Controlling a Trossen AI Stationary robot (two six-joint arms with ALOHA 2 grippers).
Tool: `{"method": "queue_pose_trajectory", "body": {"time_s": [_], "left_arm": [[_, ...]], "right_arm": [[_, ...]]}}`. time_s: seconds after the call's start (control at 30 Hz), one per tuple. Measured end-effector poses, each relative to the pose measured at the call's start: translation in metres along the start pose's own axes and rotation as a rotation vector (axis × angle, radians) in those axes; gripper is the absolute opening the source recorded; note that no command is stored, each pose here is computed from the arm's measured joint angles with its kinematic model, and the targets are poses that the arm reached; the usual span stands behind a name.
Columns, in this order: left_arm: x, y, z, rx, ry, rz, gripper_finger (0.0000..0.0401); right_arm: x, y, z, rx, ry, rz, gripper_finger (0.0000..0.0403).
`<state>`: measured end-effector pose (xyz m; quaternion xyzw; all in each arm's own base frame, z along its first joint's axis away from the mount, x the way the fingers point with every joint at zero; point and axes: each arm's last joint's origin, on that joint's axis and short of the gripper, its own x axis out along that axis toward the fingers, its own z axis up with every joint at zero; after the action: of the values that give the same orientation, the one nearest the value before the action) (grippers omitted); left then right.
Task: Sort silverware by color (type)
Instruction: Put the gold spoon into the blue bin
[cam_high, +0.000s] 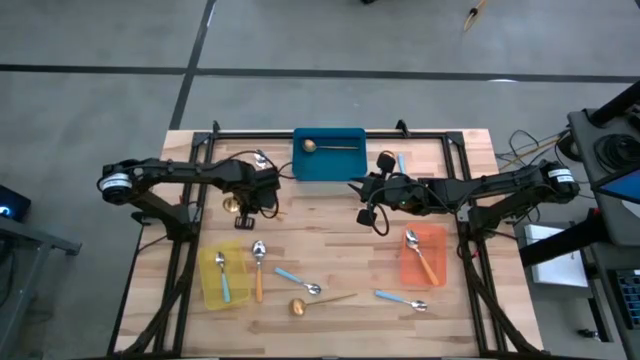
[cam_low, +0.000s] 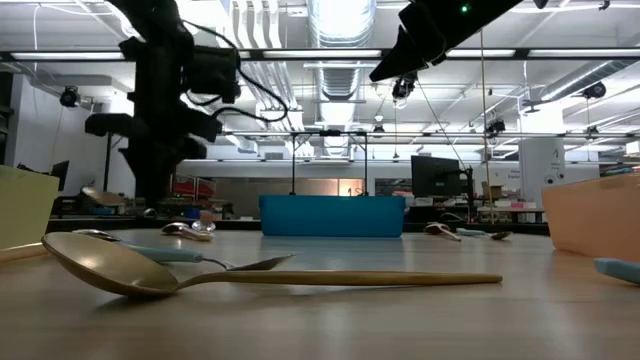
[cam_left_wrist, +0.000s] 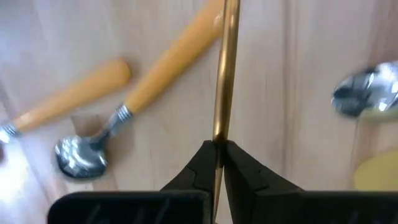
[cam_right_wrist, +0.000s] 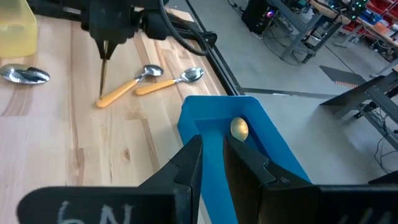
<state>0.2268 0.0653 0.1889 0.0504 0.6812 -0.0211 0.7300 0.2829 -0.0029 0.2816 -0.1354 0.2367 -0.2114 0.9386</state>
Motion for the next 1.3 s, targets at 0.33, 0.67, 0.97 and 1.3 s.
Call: {"method": "queue_pose_trajectory", "body": {"time_s": [0.33, 0.67, 0.97, 1.3], "left_arm": [[-0.044, 0.006, 0.031, 0.071, -0.167, 0.068, 0.0000], [-0.094, 0.026, 0.065, 0.210, -0.363, 0.250, 0.0000], [-0.108, 0.061, 0.100, 0.325, -0.398, 0.344, 0.0000], [-0.080, 0.114, 0.136, 0.418, -0.287, 0.342, 0.0000]], "right_arm": [[-0.008, -0.004, -0.005, 0.004, 0.057, 0.002, 0.0056], [-0.031, -0.016, -0.008, 0.088, 0.029, -0.003, 0.0056], [-0.045, -0.023, -0.019, 0.097, -0.038, -0.009, 0.0056], [-0.050, -0.026, -0.022, 0.100, -0.061, -0.009, 0.0056]]}}
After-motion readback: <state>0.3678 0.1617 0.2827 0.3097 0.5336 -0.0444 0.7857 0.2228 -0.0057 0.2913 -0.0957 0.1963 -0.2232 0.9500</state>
